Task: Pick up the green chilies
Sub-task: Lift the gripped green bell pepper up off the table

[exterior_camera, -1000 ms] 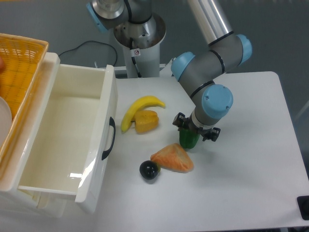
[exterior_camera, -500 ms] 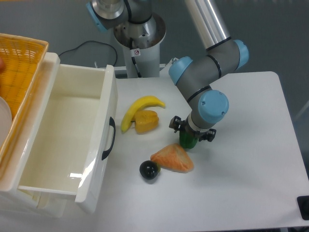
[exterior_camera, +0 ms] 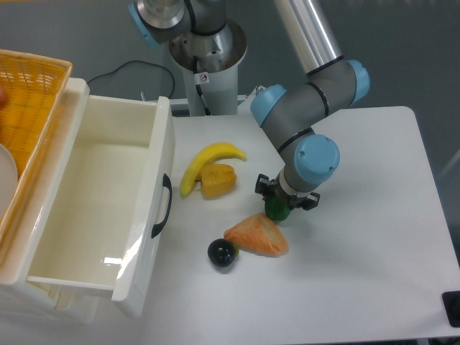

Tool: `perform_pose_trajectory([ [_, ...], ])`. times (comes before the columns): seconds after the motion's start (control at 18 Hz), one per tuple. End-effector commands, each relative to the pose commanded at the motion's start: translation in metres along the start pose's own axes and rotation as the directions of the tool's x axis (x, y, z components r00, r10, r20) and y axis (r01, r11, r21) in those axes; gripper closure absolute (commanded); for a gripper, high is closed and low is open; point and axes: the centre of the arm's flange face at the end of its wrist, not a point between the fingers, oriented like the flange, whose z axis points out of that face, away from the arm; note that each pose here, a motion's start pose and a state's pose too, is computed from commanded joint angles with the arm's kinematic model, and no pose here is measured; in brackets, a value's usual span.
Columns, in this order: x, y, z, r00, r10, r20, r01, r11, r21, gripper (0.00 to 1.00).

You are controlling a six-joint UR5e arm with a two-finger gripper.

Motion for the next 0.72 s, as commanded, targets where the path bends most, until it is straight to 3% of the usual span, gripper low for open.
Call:
perform_pose_trajectory([
  [0.17, -0.004, 0.000, -0.010, 1.000, -0.003, 0.011, 0.002, 1.000, 0.016, 0.88],
  [0.72, -0.045, 0.001, -0.097, 0.993, -0.005, 0.118, -0.012, 0.989, 0.146, 0.88],
])
